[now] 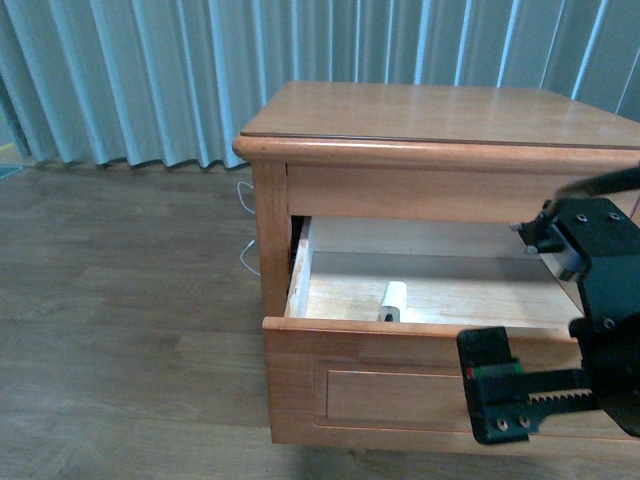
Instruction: Put charger into drawer
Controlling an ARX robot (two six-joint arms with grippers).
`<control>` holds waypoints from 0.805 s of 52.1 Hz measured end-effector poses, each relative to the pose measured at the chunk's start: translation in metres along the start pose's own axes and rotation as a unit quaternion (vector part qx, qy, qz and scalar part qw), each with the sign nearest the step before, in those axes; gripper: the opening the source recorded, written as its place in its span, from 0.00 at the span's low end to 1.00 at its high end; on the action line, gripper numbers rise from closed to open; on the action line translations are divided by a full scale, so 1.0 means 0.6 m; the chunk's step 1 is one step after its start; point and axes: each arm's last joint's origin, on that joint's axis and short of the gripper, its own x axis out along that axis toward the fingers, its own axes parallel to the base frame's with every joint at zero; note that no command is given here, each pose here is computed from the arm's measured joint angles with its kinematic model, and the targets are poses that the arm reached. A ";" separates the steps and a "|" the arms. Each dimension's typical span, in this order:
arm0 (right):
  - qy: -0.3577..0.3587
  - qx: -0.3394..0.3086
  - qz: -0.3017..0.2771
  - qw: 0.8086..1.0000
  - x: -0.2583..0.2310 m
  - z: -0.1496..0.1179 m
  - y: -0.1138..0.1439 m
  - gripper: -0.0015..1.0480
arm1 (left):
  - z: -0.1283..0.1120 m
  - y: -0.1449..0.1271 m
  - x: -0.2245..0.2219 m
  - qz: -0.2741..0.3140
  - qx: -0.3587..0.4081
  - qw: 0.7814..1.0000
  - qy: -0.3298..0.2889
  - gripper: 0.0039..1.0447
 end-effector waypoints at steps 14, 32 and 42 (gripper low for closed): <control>-0.024 0.013 -0.040 0.999 0.056 0.040 -0.004 0.92 | 0.000 0.000 0.000 0.000 0.000 1.000 0.000 0.95; -0.064 0.033 -0.115 0.991 0.145 0.093 -0.022 0.92 | 0.000 0.000 0.000 0.000 0.000 1.000 0.000 0.95; -0.084 0.069 -0.156 0.982 0.185 0.112 -0.031 0.92 | 0.000 0.000 0.000 0.000 0.000 1.000 0.000 0.95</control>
